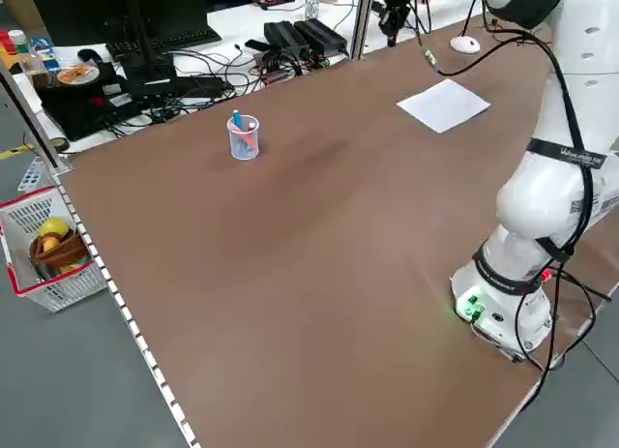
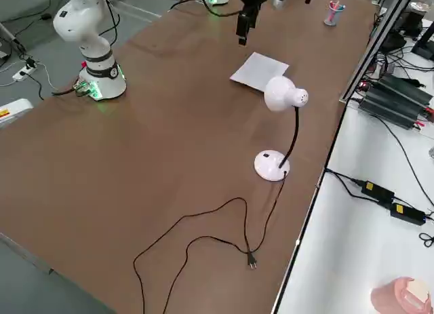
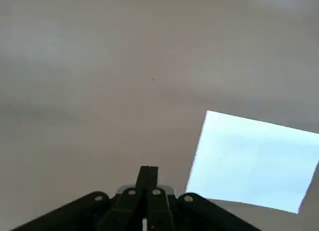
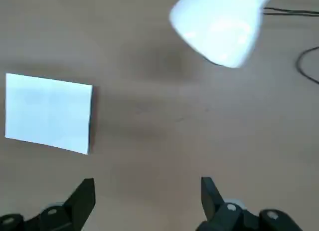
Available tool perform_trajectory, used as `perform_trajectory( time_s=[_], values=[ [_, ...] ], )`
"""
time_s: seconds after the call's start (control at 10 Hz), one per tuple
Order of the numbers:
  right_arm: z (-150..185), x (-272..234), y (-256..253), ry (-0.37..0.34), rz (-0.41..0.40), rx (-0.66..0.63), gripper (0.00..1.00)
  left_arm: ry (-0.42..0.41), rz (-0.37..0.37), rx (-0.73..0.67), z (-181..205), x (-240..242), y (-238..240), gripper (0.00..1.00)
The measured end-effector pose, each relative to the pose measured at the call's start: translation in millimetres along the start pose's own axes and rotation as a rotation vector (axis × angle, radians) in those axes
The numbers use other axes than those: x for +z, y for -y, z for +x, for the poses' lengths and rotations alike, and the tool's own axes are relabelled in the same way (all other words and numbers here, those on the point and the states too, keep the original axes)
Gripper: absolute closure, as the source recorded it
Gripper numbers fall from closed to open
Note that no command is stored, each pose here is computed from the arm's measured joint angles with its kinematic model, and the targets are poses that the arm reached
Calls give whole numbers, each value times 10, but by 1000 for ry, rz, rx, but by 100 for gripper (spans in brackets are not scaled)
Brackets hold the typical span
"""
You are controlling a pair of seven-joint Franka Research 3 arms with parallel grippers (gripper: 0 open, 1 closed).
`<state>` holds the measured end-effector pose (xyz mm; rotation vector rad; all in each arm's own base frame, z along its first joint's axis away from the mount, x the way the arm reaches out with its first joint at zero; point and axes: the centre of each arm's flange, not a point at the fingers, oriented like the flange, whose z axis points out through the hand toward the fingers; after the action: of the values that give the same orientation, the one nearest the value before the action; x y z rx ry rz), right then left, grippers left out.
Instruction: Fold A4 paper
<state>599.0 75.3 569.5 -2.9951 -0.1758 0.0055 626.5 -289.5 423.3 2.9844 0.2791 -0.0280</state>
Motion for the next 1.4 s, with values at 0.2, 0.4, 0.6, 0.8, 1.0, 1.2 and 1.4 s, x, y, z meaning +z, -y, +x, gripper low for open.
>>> perform_trajectory(
  time_s=[0.2, 0.4, 0.6, 0.8, 1.0, 1.2, 1.4],
  values=[
    [33, 335, 189, -9, 20, -21, 9, -4, -17, -24, -120, 377, -326, 99],
    [24, 653, 394, -13, 30, -45, 16, -9, -32, -29, -183, 687, -512, 99],
    [-35, 971, 526, 4, 33, -61, 20, -44, -42, -40, -196, 1020, -660, 99],
    [-109, 1263, 557, -4, 30, -63, 27, -73, -33, -61, -218, 1368, -835, 99],
    [-262, 1621, 594, -23, 24, -68, 31, -92, -32, -62, -281, 1696, -961, 99],
    [-356, 1757, 655, -14, 22, -78, 37, -94, -15, -52, -338, 1974, -989, 99],
    [-410, 1840, 805, -23, 22, -99, 41, -88, -7, -45, -369, 2170, -985, 99]
  ],
)
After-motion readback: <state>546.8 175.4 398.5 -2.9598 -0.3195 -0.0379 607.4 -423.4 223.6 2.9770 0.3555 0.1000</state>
